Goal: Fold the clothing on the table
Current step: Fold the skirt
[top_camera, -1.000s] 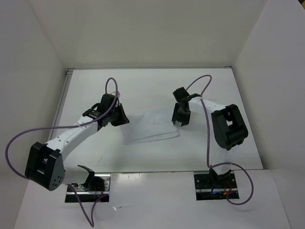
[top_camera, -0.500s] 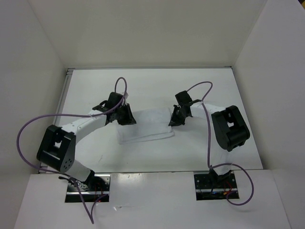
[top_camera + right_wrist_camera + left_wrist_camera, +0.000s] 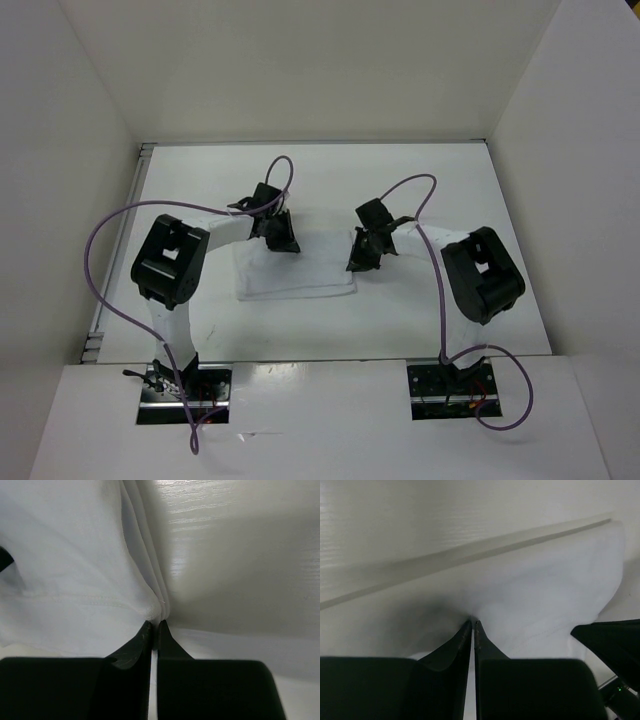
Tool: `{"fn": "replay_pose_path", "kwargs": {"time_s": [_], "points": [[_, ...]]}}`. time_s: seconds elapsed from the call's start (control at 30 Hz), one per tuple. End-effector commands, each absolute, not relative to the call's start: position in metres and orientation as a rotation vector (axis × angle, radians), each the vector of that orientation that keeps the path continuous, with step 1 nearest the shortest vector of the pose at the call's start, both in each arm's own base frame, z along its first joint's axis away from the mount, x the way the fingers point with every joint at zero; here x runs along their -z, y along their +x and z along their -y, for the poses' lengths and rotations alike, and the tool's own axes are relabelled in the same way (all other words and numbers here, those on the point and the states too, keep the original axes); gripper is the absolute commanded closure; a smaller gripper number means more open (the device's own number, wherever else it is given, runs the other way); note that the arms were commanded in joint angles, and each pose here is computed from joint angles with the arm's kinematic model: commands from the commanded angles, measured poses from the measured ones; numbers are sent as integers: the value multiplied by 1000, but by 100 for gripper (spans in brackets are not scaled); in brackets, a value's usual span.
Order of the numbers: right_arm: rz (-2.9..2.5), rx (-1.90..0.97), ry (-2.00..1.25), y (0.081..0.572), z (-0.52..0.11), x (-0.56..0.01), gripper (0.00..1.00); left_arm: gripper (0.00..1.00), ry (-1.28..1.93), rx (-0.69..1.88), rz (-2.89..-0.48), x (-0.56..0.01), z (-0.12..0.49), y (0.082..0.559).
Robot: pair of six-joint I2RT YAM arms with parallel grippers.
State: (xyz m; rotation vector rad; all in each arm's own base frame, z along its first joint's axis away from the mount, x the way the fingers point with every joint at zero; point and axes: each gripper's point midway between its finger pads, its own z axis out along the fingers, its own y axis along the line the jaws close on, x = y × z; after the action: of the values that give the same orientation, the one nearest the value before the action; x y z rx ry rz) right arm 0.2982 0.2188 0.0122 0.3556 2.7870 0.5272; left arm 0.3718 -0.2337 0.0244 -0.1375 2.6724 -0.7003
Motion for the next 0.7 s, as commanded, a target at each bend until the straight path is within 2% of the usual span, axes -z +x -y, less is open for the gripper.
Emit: {"fn": "replay_pose_path", "kwargs": {"time_s": [0.0,0.2,0.43,0.67], "points": [[-2872,-361,360,271,-198,8,100,88,-177,661,-2647,-23,234,386],[-2852,-328,352,272,-195,4,100,88,-209,563,-2637,-19,221,388],[-2858,-293,371,268,-189,4,100,88,-206,570,-2597,-44,216,382],[-2866,-285,372,267,-189,7,100,88,-200,551,-2628,-31,214,377]]}}
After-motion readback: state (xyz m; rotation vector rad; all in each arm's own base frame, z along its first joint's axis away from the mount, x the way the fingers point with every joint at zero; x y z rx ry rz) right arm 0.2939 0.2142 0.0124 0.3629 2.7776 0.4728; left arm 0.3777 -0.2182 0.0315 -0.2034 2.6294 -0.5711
